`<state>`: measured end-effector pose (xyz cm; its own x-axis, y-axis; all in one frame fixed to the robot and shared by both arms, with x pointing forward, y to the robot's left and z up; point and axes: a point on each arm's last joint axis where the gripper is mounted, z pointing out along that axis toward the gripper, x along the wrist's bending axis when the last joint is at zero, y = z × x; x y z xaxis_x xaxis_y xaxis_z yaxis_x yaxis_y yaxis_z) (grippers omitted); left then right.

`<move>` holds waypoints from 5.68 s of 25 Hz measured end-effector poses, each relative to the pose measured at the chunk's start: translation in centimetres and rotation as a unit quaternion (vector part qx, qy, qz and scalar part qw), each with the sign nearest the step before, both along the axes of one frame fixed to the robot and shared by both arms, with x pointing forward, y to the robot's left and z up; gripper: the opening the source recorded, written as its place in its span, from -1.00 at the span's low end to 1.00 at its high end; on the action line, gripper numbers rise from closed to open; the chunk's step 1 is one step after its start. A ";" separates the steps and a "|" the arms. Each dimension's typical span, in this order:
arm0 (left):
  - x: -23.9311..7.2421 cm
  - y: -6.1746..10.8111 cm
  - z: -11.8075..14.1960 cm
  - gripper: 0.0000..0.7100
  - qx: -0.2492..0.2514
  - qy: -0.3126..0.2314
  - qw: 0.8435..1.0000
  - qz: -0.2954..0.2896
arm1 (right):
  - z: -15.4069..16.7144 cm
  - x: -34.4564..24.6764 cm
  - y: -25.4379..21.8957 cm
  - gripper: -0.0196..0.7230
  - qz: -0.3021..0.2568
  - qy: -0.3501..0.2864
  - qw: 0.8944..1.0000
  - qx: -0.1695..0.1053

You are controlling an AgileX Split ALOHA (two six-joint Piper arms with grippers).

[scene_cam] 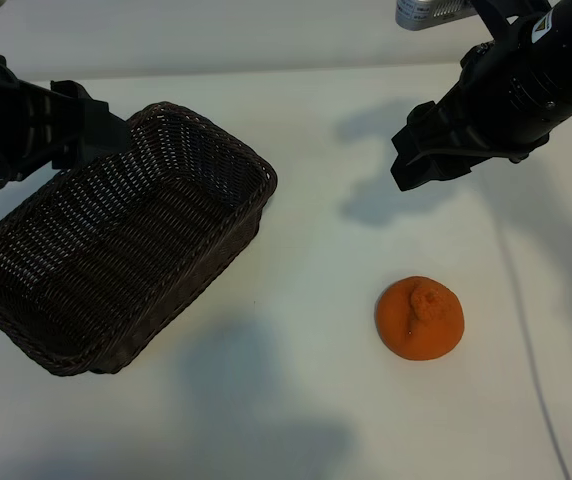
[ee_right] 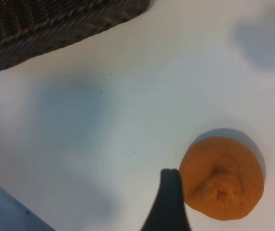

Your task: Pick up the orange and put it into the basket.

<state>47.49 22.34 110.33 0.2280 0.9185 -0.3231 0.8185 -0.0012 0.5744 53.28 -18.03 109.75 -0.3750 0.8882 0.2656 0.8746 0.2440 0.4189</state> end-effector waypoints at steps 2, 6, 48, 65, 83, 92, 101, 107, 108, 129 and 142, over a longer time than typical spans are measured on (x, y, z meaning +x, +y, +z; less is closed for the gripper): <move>0.0 0.0 0.0 0.66 0.000 0.000 1.000 0.000 | 0.0 0.0 0.0 0.61 0.000 0.000 1.000 0.000; 0.0 0.0 0.0 0.66 0.000 0.000 1.000 0.000 | 0.0 0.0 0.0 0.61 0.000 0.000 1.000 0.000; -8.1 5.8 -5.5 0.65 0.000 0.045 0.936 0.350 | 0.0 0.0 0.0 0.61 0.001 -0.001 1.000 0.000; -8.4 6.8 -8.9 0.65 0.030 0.099 0.886 0.452 | 0.0 0.0 0.0 0.61 0.002 -0.001 1.000 0.000; -7.0 5.9 -11.3 0.65 0.030 0.173 0.868 0.465 | -0.1 -0.2 0.0 0.61 0.008 0.011 1.000 -0.003; -5.4 5.3 -13.4 0.65 0.044 0.205 0.863 0.459 | -0.1 -0.4 0.0 0.61 0.016 0.016 1.000 -0.006; -4.2 4.8 -15.8 0.64 0.057 0.240 0.858 0.452 | -0.1 -0.4 0.0 0.61 0.016 0.017 1.000 -0.006; -3.8 4.6 -16.4 0.46 0.048 0.241 0.859 0.450 | -0.1 -0.4 0.0 0.61 0.016 0.017 1.000 -0.007; -3.7 4.5 -16.5 0.33 0.047 0.241 0.859 0.449 | -0.1 -0.4 0.0 0.61 0.016 0.017 1.000 -0.007; -2.2 3.3 -17.5 -0.55 -0.001 0.221 0.890 0.399 | -0.1 -0.4 0.0 0.61 0.018 0.017 1.000 -0.008; -3.1 4.4 -14.2 -0.57 -0.021 0.164 0.937 0.307 | -0.1 -0.4 0.0 0.60 0.017 0.016 1.000 -0.008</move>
<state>44.39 26.75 96.14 -0.4573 0.8286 -0.3229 0.7896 0.5454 0.2813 52.90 -18.06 109.62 -0.3971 0.8787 0.2647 0.8785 0.2806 0.3867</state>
